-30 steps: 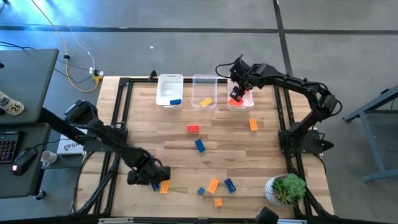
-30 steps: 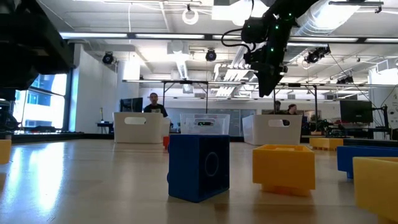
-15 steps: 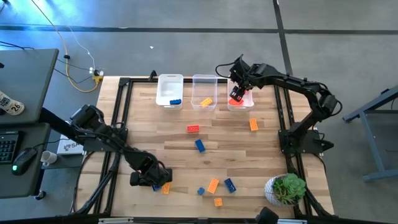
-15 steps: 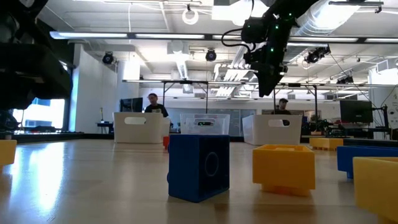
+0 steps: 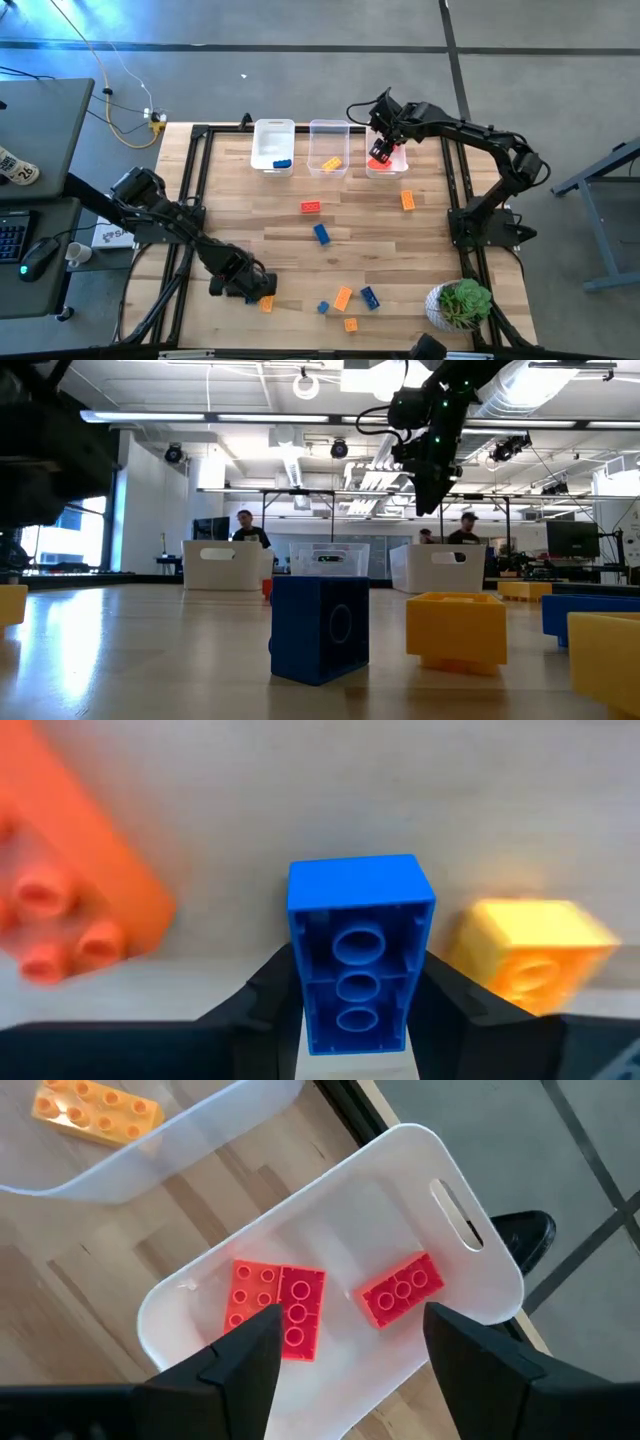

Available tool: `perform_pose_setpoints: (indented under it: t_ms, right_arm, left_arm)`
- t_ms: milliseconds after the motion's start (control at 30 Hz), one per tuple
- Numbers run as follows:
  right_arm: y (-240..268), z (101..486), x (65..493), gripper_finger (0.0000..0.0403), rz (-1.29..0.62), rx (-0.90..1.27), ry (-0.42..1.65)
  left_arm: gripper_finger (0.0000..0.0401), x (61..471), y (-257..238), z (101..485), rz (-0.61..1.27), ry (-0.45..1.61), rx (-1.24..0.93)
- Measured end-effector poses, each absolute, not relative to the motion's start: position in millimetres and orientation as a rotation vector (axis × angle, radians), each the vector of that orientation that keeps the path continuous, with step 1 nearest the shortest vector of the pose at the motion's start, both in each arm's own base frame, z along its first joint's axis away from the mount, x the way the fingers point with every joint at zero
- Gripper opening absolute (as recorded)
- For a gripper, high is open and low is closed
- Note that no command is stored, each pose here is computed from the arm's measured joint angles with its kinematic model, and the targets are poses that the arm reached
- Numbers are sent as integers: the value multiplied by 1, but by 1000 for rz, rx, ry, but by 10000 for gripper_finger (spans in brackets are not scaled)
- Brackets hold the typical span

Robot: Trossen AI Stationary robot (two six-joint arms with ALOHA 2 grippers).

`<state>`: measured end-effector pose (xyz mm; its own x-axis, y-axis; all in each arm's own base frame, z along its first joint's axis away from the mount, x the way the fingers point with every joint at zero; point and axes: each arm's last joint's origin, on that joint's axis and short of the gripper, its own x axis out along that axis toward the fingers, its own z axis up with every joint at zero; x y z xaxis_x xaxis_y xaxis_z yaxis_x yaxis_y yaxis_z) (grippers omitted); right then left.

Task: Sort & place blocks by color
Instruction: Put the blue game piece into the left white bin

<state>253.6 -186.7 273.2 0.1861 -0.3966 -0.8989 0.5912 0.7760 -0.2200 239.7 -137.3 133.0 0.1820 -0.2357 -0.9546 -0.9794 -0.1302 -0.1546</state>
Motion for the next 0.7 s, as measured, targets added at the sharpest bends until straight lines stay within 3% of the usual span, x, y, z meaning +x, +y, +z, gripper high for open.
perform_pose_setpoints:
  t_ms: [367, 700]
  right_arm:
    - [-177, 273, 261, 229, -576, 309, 1144]
    - [-144, 274, 283, 229, -517, 427, 1083]
  left_arm:
    - [114, 238, -97, 177, 985, 806, -1421]
    - [115, 230, -12, 227, 846, 673, -1084]
